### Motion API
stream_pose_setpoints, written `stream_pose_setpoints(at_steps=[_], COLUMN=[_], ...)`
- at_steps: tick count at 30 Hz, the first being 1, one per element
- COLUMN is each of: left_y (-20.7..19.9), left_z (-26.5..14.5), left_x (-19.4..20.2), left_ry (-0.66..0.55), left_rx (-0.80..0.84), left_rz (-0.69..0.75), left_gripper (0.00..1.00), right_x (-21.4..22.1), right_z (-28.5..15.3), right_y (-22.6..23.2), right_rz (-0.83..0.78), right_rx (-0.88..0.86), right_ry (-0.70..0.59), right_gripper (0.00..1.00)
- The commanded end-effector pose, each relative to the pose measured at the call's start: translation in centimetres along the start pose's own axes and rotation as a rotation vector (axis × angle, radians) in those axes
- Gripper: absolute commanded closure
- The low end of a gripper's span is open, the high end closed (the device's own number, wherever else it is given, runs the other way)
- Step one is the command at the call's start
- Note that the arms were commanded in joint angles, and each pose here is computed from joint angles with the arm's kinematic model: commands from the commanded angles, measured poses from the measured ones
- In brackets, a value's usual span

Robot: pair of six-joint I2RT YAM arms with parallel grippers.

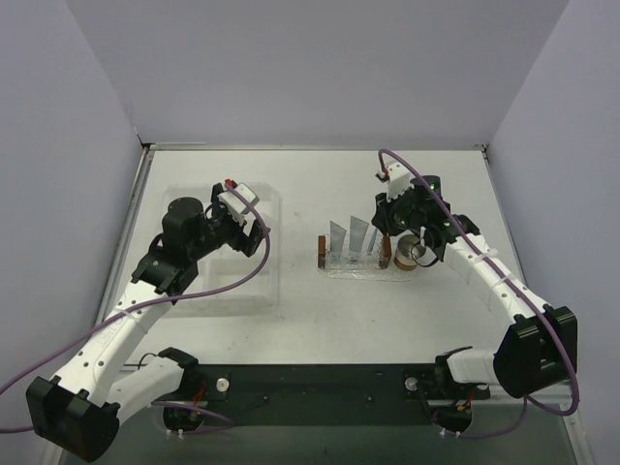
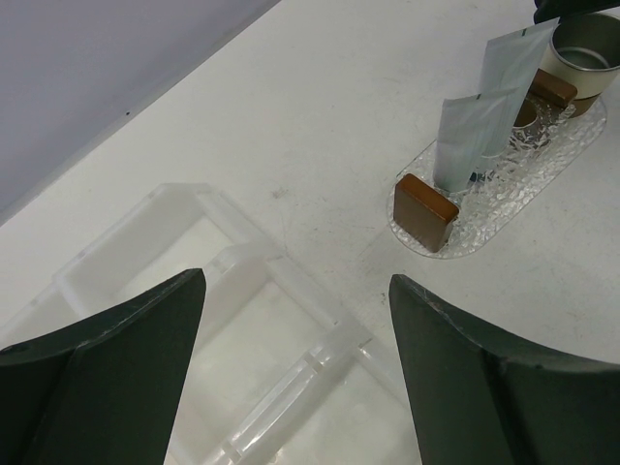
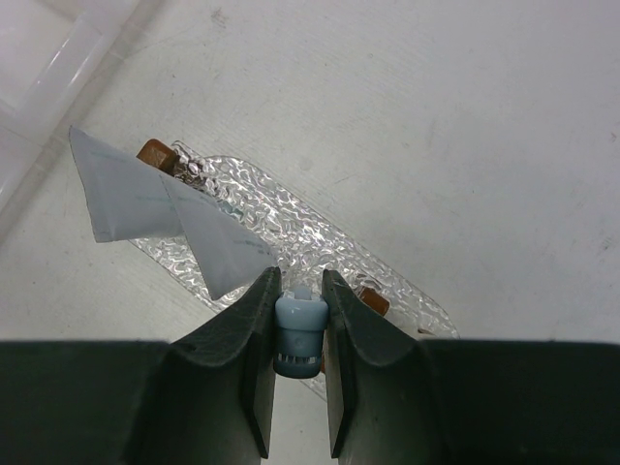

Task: Prepare toiletry sets of a toothbrush and toothpaste on the tray

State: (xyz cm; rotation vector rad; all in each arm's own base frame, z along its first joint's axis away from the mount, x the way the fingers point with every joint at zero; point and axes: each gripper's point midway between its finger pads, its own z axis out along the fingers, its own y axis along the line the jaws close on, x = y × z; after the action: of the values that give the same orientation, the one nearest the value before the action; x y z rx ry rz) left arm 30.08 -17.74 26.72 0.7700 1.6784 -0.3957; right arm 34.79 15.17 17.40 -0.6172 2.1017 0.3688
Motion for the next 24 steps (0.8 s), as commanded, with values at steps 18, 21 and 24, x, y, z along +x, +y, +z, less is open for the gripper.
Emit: stream_pose_setpoints(at_steps=[18,21,24], left_y=[0.1,0.0,0.0], left_z=[-0.3,-0.2,-0.3], left_x=[-0.7,-0.5,-0.4], left_ry=[-0.029,-0.026,-0.025], left_rx=[0.004,0.006,0.006], left_rz=[0.020,0.021,0.020], left_gripper=[0.12,0.12,0.12], right_x=[0.4,0.8,0.9], right_z=[0.8,0.9,1.0], right_y=[0.4,0.4,0.4], right_rz=[-0.022,-0.024,-0.025], right_rx=[-0.016,-0.014,-0.016], right_ry=[0.008,0.019,0.024], right_gripper=[1.00,1.00,1.00])
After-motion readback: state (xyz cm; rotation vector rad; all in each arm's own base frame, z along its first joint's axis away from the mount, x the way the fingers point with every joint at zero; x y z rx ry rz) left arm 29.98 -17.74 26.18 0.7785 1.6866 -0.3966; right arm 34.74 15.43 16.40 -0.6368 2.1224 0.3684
